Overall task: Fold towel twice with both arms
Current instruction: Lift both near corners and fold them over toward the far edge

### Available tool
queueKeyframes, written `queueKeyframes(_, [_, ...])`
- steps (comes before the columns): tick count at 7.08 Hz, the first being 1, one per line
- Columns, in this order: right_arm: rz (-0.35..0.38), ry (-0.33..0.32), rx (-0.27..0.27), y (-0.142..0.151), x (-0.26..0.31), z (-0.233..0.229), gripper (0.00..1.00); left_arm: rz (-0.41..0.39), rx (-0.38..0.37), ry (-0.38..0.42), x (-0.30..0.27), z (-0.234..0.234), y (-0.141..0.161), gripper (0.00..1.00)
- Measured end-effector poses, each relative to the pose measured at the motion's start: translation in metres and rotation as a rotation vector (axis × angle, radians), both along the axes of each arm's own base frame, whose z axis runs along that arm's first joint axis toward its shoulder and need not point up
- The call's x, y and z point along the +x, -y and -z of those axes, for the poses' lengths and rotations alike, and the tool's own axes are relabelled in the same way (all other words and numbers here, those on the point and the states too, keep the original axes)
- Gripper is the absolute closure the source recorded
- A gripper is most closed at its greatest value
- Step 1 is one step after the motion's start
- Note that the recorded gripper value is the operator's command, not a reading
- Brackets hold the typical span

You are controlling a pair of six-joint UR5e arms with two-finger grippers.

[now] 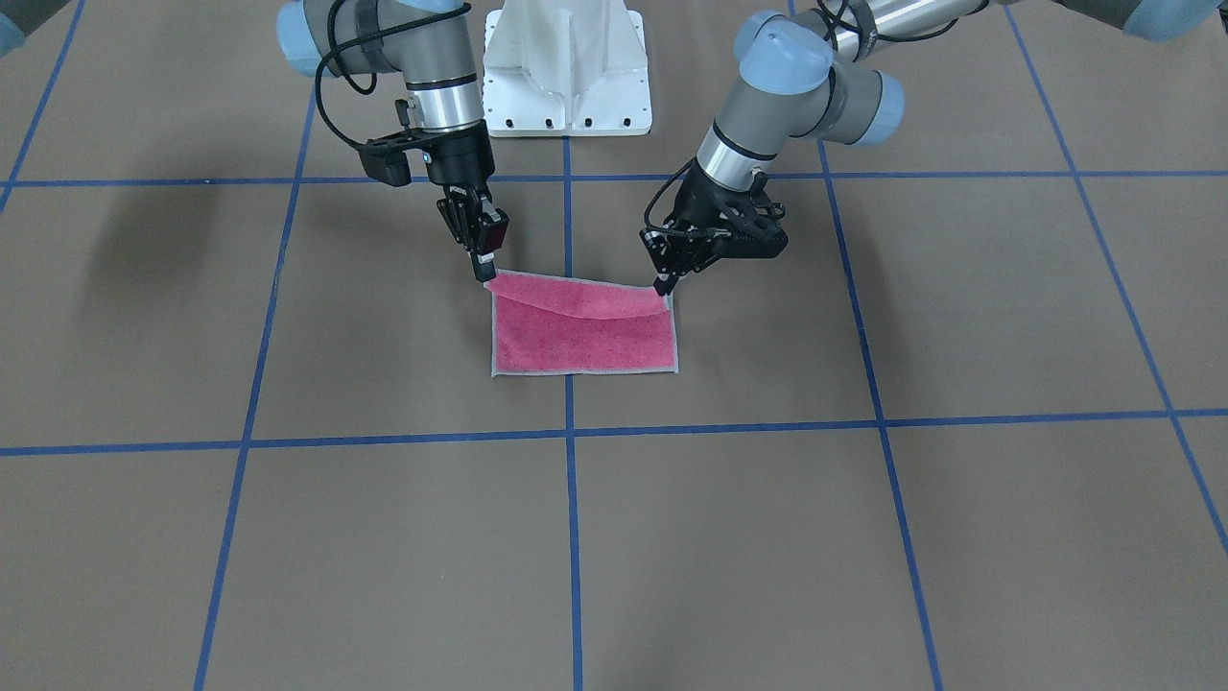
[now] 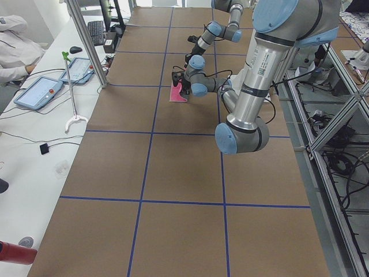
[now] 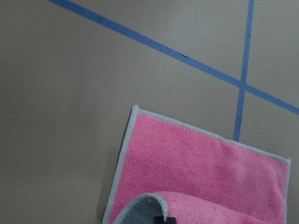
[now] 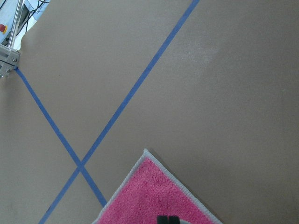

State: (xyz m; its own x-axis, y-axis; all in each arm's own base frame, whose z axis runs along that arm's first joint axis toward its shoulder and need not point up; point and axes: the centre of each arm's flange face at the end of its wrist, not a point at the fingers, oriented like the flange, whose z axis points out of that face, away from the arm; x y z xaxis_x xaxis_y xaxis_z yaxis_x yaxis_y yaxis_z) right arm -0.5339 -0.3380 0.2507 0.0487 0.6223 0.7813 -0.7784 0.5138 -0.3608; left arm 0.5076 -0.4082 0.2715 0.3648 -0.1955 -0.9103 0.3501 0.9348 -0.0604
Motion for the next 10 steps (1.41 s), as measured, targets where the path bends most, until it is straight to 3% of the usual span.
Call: queueKeyframes(10, [-0.019, -0.043, -0.008, 0.023, -0.02, -0.007, 1.0, 0.013, -0.005, 0.049, 0.024, -0.014, 0.03, 1.0])
